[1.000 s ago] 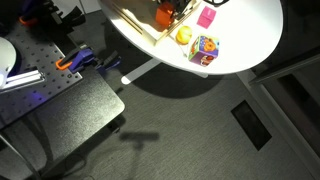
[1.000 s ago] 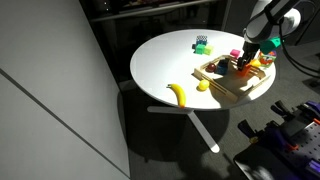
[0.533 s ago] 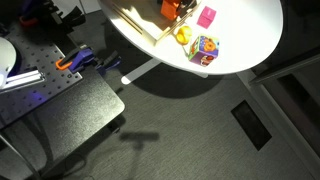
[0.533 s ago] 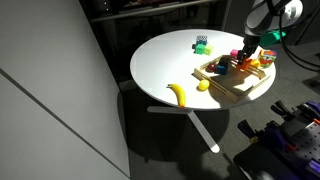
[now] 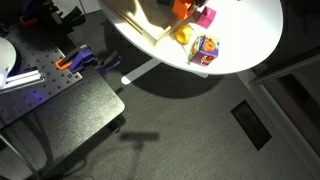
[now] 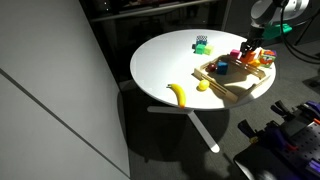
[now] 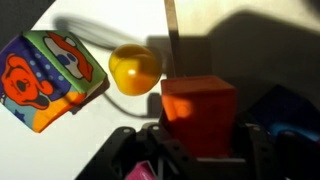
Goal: Remove the orange toy block from the box
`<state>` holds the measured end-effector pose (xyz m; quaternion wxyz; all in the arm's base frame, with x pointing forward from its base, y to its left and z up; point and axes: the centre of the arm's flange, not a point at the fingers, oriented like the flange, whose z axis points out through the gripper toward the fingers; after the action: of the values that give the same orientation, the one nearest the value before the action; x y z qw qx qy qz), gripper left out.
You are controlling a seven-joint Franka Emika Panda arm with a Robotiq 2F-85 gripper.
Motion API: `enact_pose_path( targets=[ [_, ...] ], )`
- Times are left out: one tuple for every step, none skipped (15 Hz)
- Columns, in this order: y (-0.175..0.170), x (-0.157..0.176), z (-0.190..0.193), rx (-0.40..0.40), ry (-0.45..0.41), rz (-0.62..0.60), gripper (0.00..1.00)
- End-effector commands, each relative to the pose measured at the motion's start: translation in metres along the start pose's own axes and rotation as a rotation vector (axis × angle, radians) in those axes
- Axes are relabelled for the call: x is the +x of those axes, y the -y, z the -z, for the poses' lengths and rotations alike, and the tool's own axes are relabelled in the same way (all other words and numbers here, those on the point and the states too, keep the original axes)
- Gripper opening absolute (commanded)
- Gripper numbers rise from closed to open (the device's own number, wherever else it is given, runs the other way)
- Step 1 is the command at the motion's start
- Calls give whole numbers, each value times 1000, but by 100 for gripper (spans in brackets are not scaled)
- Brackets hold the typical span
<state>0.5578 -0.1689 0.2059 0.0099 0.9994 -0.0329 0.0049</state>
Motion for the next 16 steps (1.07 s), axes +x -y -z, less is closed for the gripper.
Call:
enact_pose_path(
  targets=[
    [-20, 14, 9, 7, 2, -97, 27],
    [-24, 16, 9, 5, 0, -119, 27],
    [-28, 18, 9, 4, 2, -135, 27],
    [-31, 20, 9, 3, 4, -151, 27],
    [-34, 20, 8, 1, 9, -164, 68],
    [-35, 21, 7, -1, 14, -173, 79],
    [-36, 22, 6, -3, 19, -182, 85],
    [-36, 22, 4, -4, 23, -188, 93],
    [-36, 22, 2, -5, 27, -192, 99],
    [-36, 22, 1, -6, 29, -194, 100],
    [-36, 22, -1, -6, 31, -196, 100],
    [-35, 22, -1, -5, 34, -198, 100],
    [-34, 20, -2, 0, 43, -191, 100],
    [-33, 18, -2, 7, 56, -180, 100],
    [-31, 15, -1, 18, 80, -163, 100],
    [-29, 12, 0, 25, 100, -150, 100]
  ],
)
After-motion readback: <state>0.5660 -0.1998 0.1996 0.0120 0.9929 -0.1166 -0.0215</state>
